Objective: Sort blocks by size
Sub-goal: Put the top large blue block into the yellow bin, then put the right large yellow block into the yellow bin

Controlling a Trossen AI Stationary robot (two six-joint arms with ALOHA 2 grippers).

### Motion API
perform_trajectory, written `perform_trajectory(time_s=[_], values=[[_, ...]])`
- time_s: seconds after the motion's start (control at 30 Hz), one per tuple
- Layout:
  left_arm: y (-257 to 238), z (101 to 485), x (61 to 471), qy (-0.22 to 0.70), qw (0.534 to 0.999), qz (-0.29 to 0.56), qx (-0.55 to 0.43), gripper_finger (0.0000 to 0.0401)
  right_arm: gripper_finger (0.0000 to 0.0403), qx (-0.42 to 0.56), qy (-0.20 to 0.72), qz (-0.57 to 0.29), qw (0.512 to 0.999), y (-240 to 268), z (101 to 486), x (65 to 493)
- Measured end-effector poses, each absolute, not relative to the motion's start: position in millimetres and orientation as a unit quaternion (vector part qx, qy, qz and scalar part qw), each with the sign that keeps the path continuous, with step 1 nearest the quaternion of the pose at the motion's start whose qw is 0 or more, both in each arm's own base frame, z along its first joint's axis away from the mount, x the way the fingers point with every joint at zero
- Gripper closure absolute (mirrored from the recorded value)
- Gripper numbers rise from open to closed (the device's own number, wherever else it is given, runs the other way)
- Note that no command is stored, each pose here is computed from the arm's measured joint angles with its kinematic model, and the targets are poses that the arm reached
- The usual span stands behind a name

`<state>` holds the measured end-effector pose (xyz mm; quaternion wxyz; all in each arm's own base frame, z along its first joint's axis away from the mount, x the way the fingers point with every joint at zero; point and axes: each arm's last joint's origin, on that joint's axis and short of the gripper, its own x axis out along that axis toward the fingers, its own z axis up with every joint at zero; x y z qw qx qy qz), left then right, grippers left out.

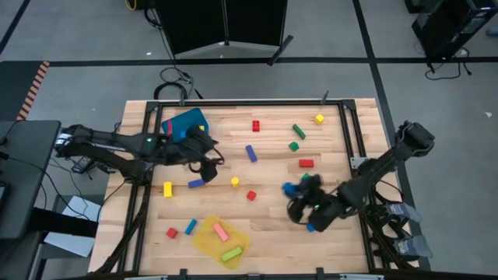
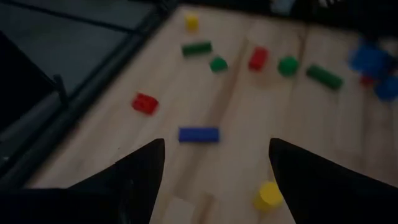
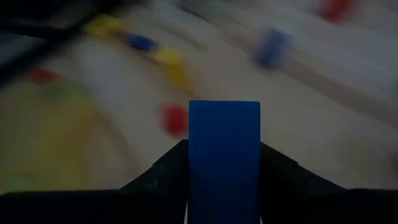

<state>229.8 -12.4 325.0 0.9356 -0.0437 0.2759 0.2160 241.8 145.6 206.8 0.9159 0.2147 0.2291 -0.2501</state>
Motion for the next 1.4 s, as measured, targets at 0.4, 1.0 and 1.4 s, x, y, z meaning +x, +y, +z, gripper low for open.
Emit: perform_trajectory(time_s=[0.4,1.0,1.4], values=[[-4,336,189,0.278,0.916,0.27,-0.1,0.0106,0.0252,0.159,0.106,0.026,0.981,161,194,355],[-5,327,189,0.313,0.898,0.284,-0.122,0.0106,0.012,0.072,0.202,0.149,0.965,192,172,413],[-18,315,196,0.328,0.905,0.245,-0.117,0.0106,0.0116,0.018,0.107,-0.001,0.994,138,218,325]])
